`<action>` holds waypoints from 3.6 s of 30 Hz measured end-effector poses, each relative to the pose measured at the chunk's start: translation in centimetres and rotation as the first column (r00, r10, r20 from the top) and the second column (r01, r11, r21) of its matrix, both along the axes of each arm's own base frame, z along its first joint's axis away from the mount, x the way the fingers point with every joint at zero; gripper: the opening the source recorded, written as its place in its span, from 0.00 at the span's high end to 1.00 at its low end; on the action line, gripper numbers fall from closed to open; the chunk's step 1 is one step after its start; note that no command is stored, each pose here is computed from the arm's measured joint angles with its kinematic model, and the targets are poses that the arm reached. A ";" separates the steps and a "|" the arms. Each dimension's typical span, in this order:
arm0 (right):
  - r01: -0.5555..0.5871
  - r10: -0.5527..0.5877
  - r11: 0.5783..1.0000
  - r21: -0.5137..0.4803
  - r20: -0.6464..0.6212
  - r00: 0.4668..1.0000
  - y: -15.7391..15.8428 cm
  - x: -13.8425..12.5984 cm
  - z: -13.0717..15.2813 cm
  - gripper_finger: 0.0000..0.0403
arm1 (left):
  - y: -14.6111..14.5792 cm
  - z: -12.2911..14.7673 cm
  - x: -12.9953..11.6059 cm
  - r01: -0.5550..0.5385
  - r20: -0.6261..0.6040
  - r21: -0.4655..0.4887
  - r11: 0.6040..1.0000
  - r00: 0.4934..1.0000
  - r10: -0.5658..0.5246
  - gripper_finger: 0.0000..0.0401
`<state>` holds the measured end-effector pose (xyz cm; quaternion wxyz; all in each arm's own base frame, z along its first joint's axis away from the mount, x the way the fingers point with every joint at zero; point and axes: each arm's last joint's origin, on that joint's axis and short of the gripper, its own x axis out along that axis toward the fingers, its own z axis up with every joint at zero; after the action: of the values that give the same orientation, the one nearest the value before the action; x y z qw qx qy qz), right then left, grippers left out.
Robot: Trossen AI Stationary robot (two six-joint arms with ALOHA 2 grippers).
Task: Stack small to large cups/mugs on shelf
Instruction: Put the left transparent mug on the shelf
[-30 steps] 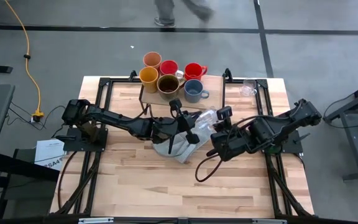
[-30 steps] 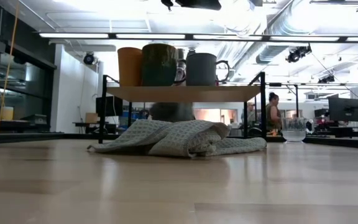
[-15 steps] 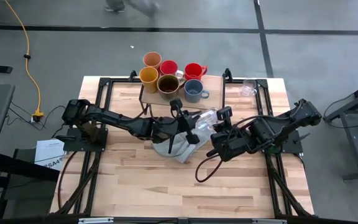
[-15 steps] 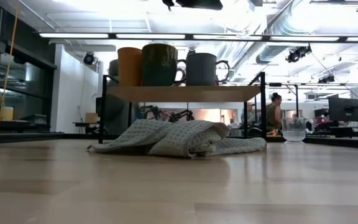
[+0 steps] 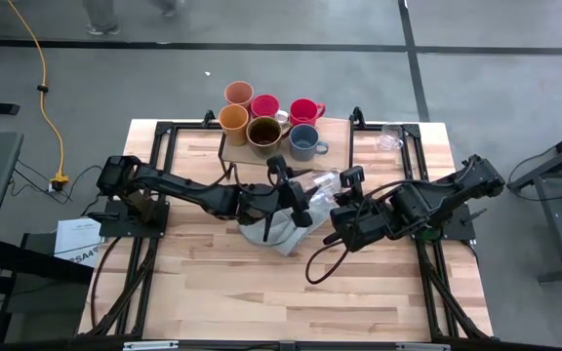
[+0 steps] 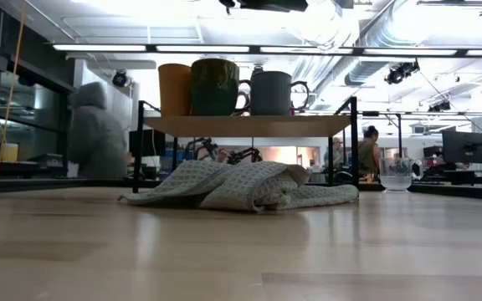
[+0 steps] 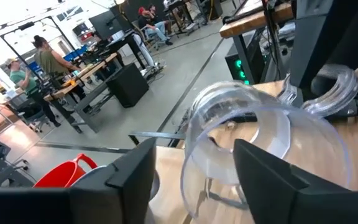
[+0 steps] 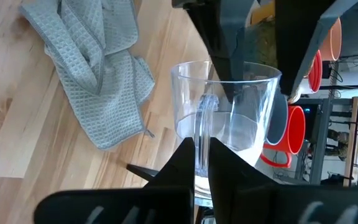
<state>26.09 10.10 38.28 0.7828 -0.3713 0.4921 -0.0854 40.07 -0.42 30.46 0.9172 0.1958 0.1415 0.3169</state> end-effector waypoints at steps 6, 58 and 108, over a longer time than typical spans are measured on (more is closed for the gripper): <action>0.000 0.000 1.000 -0.001 -0.001 1.000 0.0 0.0 0.0 1.00 | 0.0 0.5 -0.5 0.001 -0.014 -0.009 1.000 1.000 -0.001 0.42; -0.142 -0.451 0.822 0.552 0.782 0.431 -7.3 -14.5 -4.7 1.00 | -4.9 11.4 -22.1 0.254 0.276 -0.531 0.808 0.954 -0.118 0.44; 0.114 -0.658 0.743 0.660 0.687 0.309 -22.1 -7.1 -13.9 1.00 | -4.9 11.6 -22.0 0.259 0.305 -0.531 0.807 0.947 -0.103 0.44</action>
<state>18.95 -12.04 24.38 0.9357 0.0842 0.0768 -0.3338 18.03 -5.34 42.10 0.9703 -0.1149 0.0868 0.1944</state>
